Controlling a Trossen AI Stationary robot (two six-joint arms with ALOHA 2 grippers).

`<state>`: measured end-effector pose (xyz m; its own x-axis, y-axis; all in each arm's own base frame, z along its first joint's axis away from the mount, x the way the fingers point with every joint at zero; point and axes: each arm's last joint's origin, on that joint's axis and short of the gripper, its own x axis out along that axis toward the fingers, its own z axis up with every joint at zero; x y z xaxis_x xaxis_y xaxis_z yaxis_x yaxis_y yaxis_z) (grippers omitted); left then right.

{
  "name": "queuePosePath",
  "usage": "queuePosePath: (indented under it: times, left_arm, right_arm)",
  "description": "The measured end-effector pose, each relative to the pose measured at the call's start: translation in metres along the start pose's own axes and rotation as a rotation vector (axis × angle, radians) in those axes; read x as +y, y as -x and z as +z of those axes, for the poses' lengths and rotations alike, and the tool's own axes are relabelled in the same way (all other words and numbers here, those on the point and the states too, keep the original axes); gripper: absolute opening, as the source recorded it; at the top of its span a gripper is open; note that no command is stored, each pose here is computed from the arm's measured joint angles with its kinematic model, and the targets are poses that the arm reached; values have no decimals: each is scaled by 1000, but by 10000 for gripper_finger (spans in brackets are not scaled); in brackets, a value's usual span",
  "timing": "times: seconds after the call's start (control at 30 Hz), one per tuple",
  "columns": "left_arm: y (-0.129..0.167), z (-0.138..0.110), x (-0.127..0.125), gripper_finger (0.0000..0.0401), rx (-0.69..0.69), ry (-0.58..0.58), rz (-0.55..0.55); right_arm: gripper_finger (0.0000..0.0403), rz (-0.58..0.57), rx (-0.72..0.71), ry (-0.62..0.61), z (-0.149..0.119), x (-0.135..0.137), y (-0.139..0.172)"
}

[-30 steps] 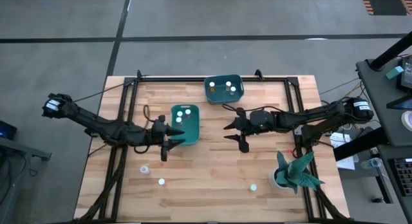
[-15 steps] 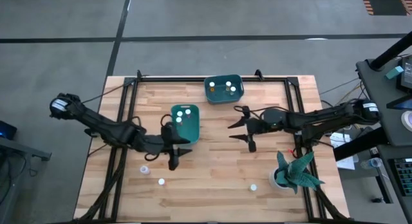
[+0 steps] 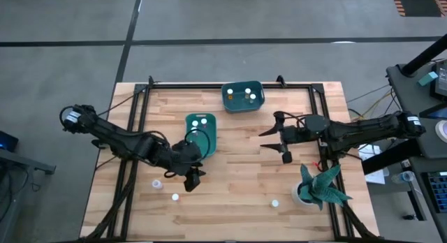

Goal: Pick and place medicine bottles into bin by pill shape (circle, oval)
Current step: Put the white capsule pill bottle into the green bin

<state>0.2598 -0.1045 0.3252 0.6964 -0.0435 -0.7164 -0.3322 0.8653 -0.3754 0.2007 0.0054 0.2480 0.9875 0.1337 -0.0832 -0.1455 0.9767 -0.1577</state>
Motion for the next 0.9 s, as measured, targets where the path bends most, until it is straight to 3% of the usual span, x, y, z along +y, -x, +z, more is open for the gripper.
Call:
queuePosePath:
  times: [0.23,0.4,0.67,0.9]
  left_arm:
    - [8,1,-6,153,228,222,33]
    - [6,-15,-10,153,440,362,68]
    - [12,-51,-16,153,592,432,278]
    - [19,-73,-7,153,567,477,551]
  right_arm:
    - [166,7,-37,31,4,1,8]
    - [166,6,-42,46,5,1,10]
    - [166,7,-40,56,5,1,10]
    - [166,7,-40,55,5,1,10]
